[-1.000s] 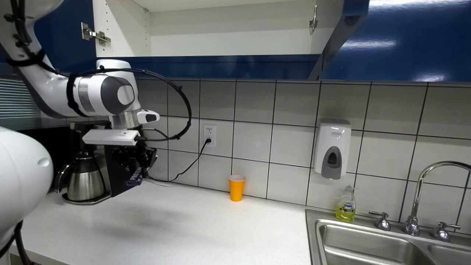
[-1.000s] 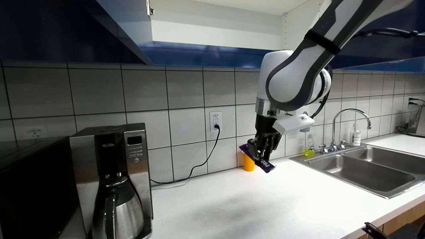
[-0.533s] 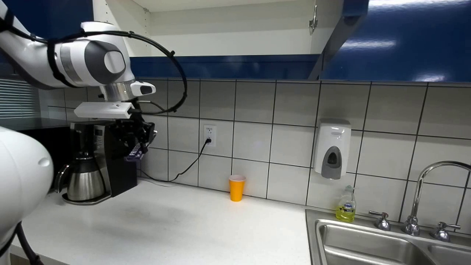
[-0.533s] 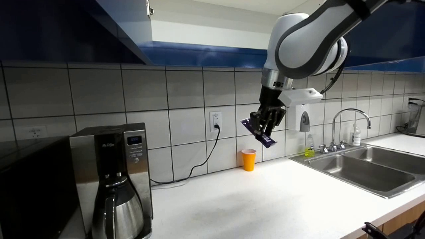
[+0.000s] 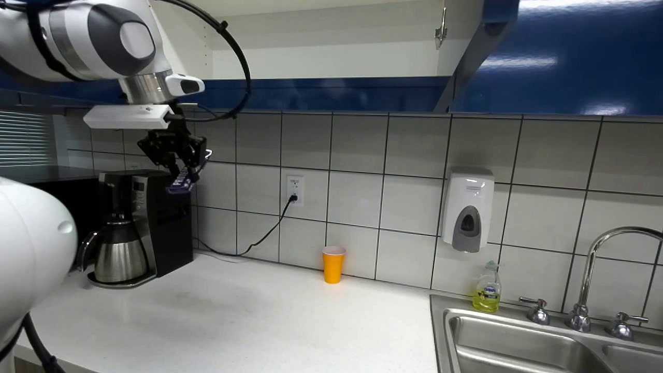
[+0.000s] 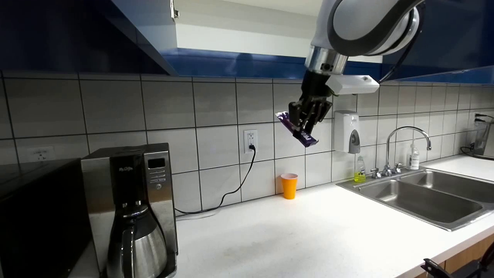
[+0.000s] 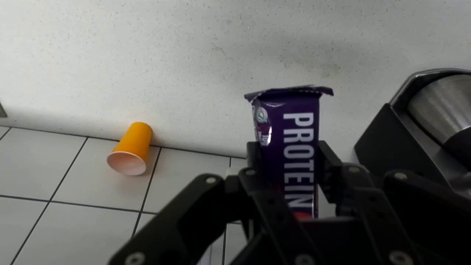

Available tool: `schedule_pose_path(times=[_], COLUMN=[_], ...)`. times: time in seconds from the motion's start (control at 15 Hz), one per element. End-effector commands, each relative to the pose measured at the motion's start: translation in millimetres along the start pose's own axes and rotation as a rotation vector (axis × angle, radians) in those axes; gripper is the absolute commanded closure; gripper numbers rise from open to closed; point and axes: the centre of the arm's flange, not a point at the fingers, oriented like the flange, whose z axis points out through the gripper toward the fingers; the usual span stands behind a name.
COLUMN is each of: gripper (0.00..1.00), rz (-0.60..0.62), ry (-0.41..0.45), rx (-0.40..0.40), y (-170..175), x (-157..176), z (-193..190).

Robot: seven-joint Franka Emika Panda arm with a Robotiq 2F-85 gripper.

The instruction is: Put the candy bar into the cupboard

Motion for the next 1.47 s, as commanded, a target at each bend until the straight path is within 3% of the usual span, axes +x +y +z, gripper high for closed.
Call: schedule_pose_path(times=[0.0, 0.87, 1.4], gripper=[0.86, 0.86, 0.86], rz=[0.001, 0.062, 0.129], ry=[0.062, 0.237, 0.253], rx=[-0.023, -0.067, -0.098], y=[-7.5, 4.8, 13.4], x=[2.0, 59.0, 105.1], z=[-47.5, -151.0, -200.7])
